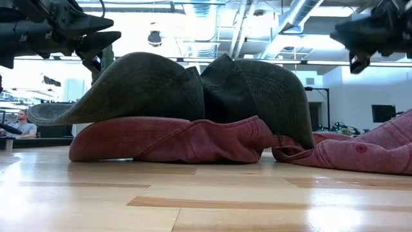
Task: Pick & Place hat
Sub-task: Put the right red cap into the right transparent bin
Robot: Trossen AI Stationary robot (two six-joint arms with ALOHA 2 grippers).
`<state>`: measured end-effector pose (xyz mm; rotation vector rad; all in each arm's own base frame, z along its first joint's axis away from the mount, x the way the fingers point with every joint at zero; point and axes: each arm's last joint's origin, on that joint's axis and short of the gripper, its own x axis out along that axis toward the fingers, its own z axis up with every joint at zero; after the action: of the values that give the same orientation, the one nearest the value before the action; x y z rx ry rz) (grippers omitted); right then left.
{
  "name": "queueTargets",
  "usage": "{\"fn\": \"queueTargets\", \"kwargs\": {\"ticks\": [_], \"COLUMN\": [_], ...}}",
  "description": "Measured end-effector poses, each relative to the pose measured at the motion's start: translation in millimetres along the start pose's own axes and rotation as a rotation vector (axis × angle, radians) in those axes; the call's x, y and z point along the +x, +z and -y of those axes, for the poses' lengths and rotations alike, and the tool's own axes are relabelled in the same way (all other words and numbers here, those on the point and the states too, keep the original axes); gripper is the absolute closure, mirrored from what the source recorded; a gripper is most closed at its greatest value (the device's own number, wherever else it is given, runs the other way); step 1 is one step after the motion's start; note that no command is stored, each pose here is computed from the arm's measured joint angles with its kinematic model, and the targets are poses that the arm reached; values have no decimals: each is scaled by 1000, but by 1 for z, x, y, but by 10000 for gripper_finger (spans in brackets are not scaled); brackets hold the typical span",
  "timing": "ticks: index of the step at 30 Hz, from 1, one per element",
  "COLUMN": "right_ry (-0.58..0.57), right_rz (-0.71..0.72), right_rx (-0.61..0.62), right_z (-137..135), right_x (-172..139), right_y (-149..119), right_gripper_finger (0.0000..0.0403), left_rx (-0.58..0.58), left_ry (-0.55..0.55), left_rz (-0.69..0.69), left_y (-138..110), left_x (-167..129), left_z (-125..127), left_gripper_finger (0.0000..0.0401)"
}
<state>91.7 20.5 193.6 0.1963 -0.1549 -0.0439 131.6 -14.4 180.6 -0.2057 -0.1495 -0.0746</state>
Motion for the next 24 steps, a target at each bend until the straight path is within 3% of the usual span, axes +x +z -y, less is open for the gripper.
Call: {"fn": "queueTargets", "kwargs": {"ticks": [7, 12, 18, 24], "right_ry": [18, 18, 1, -25], "right_rz": [166, 184, 129, -68], "right_rx": [46, 61, 35, -47], "right_z": [-2, -1, 0, 2], "right_x": [-1, -2, -1, 0], "right_y": [17, 20, 14, -6], "right_gripper_finger": [321, 321, 321, 321], "left_rx": [-1, -5, -6, -55], "left_ry": [-3, -15, -7, -17], "left_rz": [12, 80, 142, 94], "left_y": [1, 8, 14, 7], "left_x": [0, 0, -1, 2], "left_z": [0, 1, 2, 3], "left_gripper_finger": [279, 279, 279, 279]}}
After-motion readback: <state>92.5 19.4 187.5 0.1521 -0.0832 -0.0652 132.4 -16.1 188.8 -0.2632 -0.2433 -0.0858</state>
